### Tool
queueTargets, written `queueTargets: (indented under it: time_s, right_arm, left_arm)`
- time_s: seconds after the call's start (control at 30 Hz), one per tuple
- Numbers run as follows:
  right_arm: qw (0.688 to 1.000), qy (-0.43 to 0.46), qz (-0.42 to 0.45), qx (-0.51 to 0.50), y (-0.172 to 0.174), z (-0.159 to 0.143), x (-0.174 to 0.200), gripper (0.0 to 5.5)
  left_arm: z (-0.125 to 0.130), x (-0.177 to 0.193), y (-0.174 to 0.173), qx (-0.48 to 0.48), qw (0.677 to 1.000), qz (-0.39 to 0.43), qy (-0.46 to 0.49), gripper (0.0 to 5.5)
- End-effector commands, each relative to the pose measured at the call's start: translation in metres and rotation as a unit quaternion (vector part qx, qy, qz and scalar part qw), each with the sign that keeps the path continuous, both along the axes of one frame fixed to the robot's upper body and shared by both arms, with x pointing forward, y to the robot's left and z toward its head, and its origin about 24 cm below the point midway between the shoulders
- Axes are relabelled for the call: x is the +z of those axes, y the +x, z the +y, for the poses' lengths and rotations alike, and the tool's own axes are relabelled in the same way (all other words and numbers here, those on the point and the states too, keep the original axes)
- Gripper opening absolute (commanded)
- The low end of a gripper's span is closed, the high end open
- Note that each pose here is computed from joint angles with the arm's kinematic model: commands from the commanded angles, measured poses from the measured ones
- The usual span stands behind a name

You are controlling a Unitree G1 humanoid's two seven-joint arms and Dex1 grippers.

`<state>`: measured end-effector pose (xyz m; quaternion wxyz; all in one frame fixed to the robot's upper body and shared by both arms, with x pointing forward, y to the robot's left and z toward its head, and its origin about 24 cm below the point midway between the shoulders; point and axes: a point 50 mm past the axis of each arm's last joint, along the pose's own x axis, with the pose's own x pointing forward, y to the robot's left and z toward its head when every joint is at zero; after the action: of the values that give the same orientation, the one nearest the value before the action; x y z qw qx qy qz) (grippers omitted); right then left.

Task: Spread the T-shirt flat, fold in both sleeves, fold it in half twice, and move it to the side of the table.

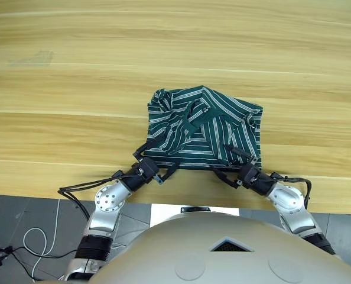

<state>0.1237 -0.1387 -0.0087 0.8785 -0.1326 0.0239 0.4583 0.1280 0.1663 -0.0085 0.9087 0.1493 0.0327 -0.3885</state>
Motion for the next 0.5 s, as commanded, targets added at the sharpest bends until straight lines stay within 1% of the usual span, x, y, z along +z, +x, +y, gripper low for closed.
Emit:
queueTargets:
  time_s: [0.03,0.1,0.17,0.23,0.4,0.43,0.5]
  right_arm:
    - [1.000,0.004,-0.007,0.006,0.002,0.003,0.002,3.56]
    - [1.000,0.005,-0.008,0.006,0.002,0.003,0.002,3.56]
    - [1.000,0.006,-0.008,0.006,0.002,0.004,0.002,3.56]
    - [1.000,0.007,-0.006,0.007,0.000,0.004,0.002,3.56]
    - [1.000,0.030,0.002,-0.004,-0.001,0.000,0.005,3.56]
    - [0.999,0.037,0.003,-0.005,-0.001,-0.001,0.007,3.56]
    - [0.999,0.041,0.004,-0.006,0.000,-0.003,0.008,3.56]
  left_arm:
    - [0.002,-0.006,0.006,0.009,1.000,0.013,0.023,3.54]
    - [0.004,-0.008,0.010,0.022,0.999,0.017,0.035,3.23]
    - [0.006,-0.009,0.015,0.038,0.998,0.019,0.046,2.77]
    - [0.007,-0.010,0.018,0.052,0.997,0.020,0.052,2.43]
    - [0.006,-0.010,0.015,0.046,0.997,0.022,0.050,1.54]
    - [0.004,-0.009,0.013,0.038,0.998,0.021,0.042,1.43]
    - [0.000,-0.004,0.007,0.014,0.999,0.026,0.012,1.38]
